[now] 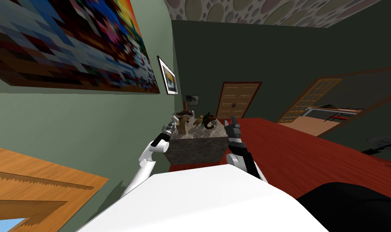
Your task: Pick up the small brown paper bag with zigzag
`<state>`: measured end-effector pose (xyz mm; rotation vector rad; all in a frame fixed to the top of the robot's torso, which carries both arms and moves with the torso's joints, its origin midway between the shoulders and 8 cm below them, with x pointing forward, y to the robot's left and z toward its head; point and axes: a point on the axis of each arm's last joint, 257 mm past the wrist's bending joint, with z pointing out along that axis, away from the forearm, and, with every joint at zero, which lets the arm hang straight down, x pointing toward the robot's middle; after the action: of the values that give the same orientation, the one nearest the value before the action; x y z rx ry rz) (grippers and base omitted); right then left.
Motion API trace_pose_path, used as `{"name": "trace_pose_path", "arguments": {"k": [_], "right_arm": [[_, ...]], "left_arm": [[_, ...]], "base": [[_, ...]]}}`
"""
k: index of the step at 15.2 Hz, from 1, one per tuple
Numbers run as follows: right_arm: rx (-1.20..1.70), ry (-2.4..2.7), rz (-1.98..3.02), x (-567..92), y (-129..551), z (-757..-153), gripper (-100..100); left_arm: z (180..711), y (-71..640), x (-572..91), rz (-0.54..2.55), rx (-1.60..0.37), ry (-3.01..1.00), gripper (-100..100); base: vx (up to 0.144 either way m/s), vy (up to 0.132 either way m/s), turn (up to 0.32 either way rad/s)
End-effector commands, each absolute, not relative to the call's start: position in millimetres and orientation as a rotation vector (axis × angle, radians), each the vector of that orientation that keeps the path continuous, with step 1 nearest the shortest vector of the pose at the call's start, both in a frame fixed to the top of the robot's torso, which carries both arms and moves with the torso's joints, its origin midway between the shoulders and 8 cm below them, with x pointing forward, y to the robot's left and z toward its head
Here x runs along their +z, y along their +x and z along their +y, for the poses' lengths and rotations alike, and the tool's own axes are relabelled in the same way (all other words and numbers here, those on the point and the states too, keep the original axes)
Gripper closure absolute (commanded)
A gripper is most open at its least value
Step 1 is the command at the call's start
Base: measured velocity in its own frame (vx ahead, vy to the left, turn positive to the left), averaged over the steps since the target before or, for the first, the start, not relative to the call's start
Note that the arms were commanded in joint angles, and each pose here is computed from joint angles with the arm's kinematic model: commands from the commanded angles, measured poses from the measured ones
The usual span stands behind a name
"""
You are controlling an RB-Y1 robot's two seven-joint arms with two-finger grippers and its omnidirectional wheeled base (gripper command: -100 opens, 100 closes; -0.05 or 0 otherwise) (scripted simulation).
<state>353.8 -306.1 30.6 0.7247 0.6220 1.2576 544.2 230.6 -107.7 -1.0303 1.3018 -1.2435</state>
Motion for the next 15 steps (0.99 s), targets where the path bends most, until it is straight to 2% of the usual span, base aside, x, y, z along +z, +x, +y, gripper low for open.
{"name": "trace_pose_path", "arguments": {"k": [1, 15], "right_arm": [[1.258, 0.725, 0.622, 30.6, 353.8, -306.1, 0], [1.258, 0.725, 0.622, 30.6, 353.8, -306.1, 0]], "left_arm": [[231.3, 558.0, -117.1, 1.337, -1.235, -1.076, -100], [228.8, 590.0, -156.5, 1.503, -1.144, -1.265, -100]], "base": [[-0.012, -0.009, 0.022], [-0.005, -0.005, 0.013]]}}
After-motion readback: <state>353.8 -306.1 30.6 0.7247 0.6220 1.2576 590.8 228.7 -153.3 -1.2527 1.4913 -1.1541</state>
